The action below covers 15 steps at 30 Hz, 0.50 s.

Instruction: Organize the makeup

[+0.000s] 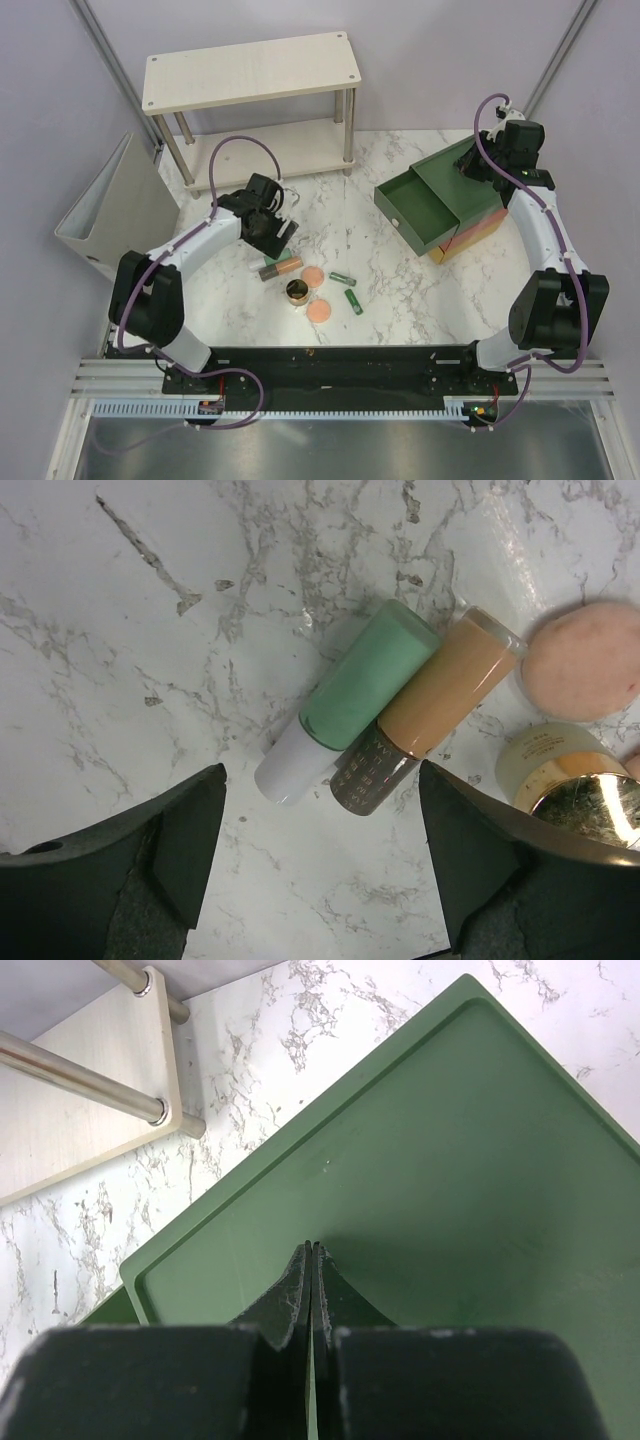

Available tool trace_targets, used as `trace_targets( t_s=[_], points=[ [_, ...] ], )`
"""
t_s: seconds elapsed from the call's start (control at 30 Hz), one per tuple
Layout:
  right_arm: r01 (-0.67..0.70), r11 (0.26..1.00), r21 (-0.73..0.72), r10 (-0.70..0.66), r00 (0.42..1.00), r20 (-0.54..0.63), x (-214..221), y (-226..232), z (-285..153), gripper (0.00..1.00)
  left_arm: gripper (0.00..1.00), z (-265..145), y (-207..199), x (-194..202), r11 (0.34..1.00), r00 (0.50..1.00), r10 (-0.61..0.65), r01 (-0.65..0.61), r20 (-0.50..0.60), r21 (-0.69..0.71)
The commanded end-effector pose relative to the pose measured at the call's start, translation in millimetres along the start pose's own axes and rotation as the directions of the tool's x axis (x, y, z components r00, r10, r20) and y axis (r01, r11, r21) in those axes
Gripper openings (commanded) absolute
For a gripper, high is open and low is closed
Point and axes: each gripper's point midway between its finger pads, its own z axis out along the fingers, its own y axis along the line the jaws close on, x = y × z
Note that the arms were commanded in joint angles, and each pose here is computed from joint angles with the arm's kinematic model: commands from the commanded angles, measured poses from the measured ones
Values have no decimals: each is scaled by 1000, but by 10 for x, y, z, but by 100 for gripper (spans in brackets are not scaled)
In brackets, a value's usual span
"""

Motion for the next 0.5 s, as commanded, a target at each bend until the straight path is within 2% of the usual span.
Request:
trace_targets(
  t_s=[0.0,0.23,0.47],
  points=[
    [-59,991,123,97,936,-338,1030,-333,63,0,83,108,-118,48,995,998,64,-63,-20,78],
    [-56,991,122,94,936,-338,1029,-336,72,0,79,307,-47,152,998,994,54,-51,-93,35],
    [-55,991,121,94,935,-342,1043,-338,71,0,77,434,21,152,999,992,52,-53,-117,-3]
  ],
)
